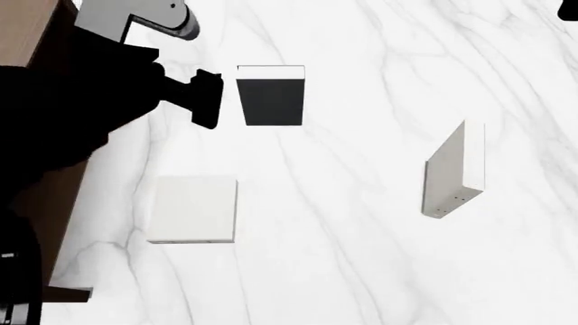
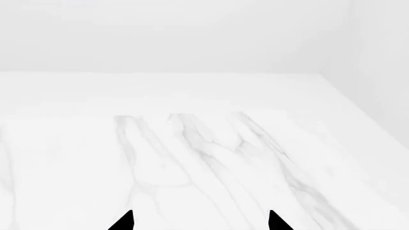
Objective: Pick up the book on the right and place it under the cabinet shelf.
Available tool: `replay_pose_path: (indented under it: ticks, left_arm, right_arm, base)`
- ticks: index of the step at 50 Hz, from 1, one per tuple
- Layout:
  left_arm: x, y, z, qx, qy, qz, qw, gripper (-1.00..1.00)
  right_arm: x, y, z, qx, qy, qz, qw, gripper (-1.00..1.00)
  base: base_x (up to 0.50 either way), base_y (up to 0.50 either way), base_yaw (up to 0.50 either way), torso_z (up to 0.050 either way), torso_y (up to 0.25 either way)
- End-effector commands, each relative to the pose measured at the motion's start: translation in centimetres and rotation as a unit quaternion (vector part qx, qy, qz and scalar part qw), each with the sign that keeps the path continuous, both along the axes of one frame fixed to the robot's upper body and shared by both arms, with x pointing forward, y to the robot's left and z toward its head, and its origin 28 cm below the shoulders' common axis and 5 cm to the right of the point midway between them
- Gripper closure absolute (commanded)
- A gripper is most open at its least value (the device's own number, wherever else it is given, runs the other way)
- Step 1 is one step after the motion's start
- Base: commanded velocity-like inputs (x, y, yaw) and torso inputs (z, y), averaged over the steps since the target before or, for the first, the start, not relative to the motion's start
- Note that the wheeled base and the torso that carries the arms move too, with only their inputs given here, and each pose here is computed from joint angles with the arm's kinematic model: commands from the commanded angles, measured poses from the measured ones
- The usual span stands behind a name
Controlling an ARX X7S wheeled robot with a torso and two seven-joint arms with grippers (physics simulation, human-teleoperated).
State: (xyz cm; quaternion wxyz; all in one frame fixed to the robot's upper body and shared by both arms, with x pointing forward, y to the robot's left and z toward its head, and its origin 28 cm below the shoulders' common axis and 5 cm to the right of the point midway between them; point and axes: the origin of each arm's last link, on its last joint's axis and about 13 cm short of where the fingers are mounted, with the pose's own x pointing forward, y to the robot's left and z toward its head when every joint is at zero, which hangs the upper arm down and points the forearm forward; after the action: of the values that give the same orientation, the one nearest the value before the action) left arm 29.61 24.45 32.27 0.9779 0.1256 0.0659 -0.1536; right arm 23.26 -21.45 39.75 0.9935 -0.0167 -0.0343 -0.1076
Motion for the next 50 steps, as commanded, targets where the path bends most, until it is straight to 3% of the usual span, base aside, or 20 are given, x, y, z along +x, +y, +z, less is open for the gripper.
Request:
replay_pose_path:
  ticks: [1, 27, 50]
  left_arm:
    - [-3.0, -0.8, -2.5, 0.024, 0.03, -0.037, 0.999, -1.0]
    - [-5.1, -3.7, -6.8, 0.048, 0.09, -0.107, 0.989, -1.0]
    - [-6.1, -6.3, -9.8, 0.018, 0.138, -0.137, 0.981, -1.0]
  right_arm:
    - [-0.1, 0.0, 0.0, 0.001, 0.001, 0.003, 1.0, -1.0]
    - [0.2, 0.2, -0.9, 0.003, 0.01, 0.007, 1.0, -1.0]
    - [0.2, 0.0, -1.4, 0.007, 0.013, 0.008, 1.0, -1.0]
  base:
    - [0.0, 0.0, 0.0, 0.0, 0.0]
    - [0.0, 0.0, 0.0, 0.0, 0.0]
    - [0.0, 0.0, 0.0, 0.0, 0.0]
